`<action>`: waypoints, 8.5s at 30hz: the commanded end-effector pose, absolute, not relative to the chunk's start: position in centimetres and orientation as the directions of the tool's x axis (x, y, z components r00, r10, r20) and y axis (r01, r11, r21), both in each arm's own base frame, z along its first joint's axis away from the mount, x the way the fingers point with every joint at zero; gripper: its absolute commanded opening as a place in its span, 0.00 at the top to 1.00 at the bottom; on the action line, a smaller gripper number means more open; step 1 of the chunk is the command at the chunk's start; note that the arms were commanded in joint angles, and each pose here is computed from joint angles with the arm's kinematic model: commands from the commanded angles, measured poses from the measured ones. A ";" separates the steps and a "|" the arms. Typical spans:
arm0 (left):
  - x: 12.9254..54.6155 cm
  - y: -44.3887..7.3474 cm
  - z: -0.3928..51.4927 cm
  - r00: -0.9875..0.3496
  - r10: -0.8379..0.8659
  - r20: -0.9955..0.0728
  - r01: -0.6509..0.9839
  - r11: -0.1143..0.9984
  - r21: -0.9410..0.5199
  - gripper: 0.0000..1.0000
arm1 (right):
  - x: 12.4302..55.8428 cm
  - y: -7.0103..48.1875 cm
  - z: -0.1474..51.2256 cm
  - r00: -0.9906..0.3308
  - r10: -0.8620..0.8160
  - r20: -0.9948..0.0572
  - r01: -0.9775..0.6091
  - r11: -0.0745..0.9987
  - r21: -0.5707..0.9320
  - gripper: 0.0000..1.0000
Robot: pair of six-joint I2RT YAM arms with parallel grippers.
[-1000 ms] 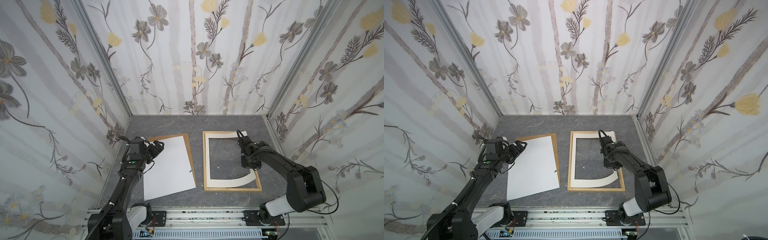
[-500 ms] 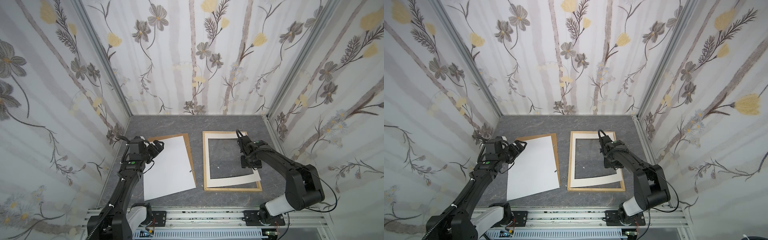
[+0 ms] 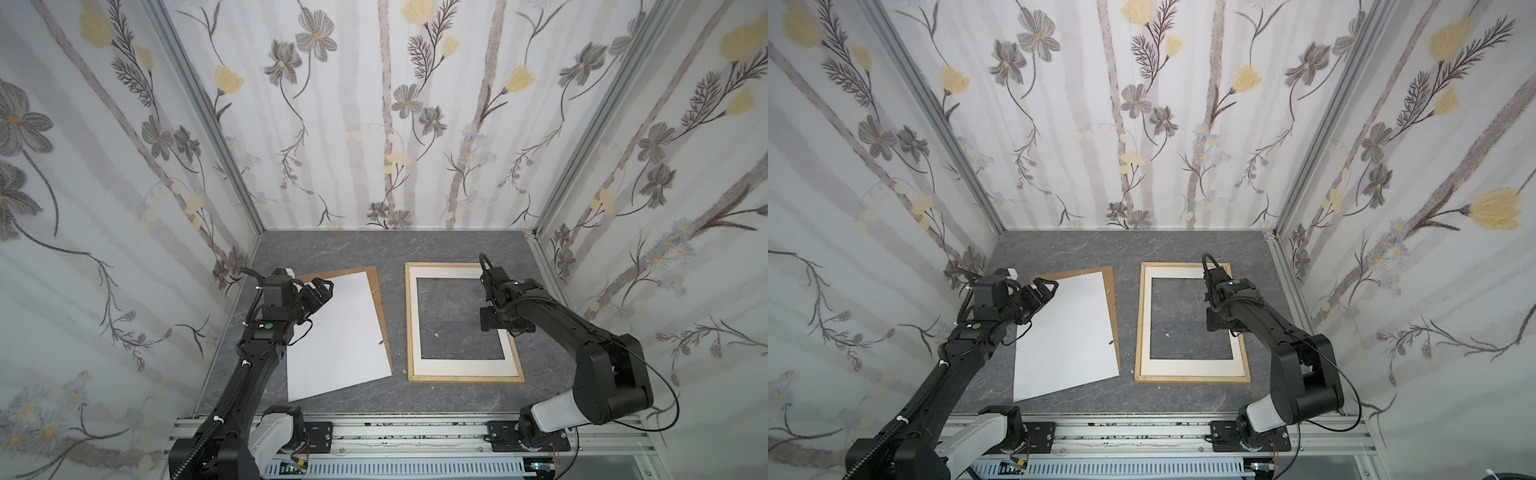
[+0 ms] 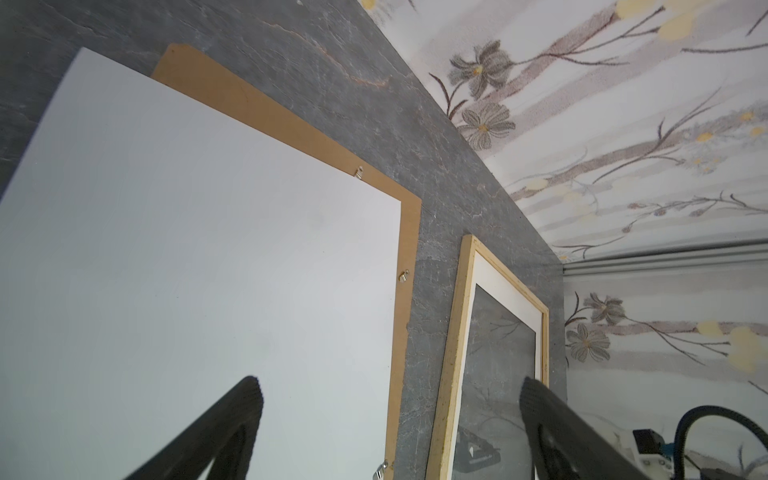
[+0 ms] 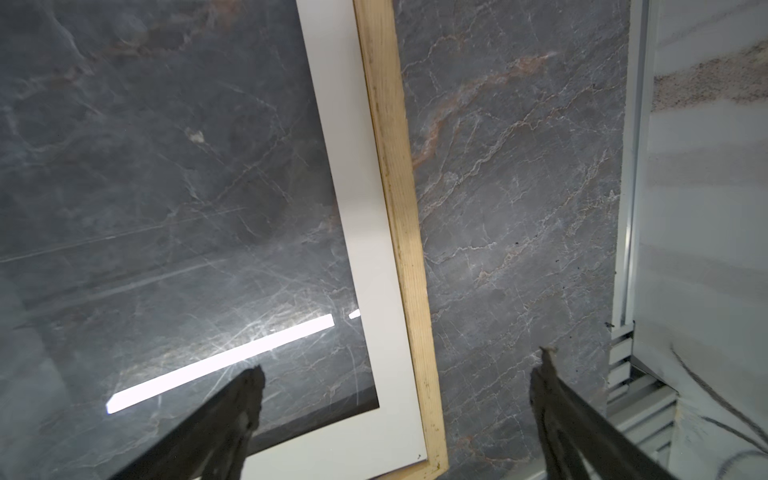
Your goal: Put the photo into the frame
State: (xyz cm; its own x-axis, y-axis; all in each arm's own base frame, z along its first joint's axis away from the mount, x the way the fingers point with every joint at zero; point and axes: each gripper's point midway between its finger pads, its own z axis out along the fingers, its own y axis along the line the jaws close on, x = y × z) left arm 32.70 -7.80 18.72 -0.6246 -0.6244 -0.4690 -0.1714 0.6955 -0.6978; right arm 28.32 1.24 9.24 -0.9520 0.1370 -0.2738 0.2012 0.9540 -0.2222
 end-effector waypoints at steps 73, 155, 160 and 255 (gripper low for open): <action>36.3 -29.7 5.0 -0.908 -0.281 -0.312 -0.056 0.818 -0.573 0.07 | 34.9 4.2 6.3 -0.857 0.384 -0.345 0.228 0.882 0.413 0.00; 28.6 1.1 4.5 -0.602 -0.780 -0.171 -0.603 0.585 -0.543 0.10 | 28.7 48.1 3.0 -0.873 -0.373 -0.313 -0.486 0.613 0.624 0.05; 28.8 0.9 5.8 -0.608 -0.770 -0.193 -0.577 0.595 -0.559 0.10 | 27.4 49.1 2.7 -0.872 -0.388 -0.299 -0.484 0.586 0.650 0.06; 30.9 -0.5 4.7 -0.781 -0.606 -0.147 -0.500 0.750 -0.432 0.16 | 28.4 51.0 5.4 -0.936 -0.229 -0.267 -0.344 0.434 0.833 0.01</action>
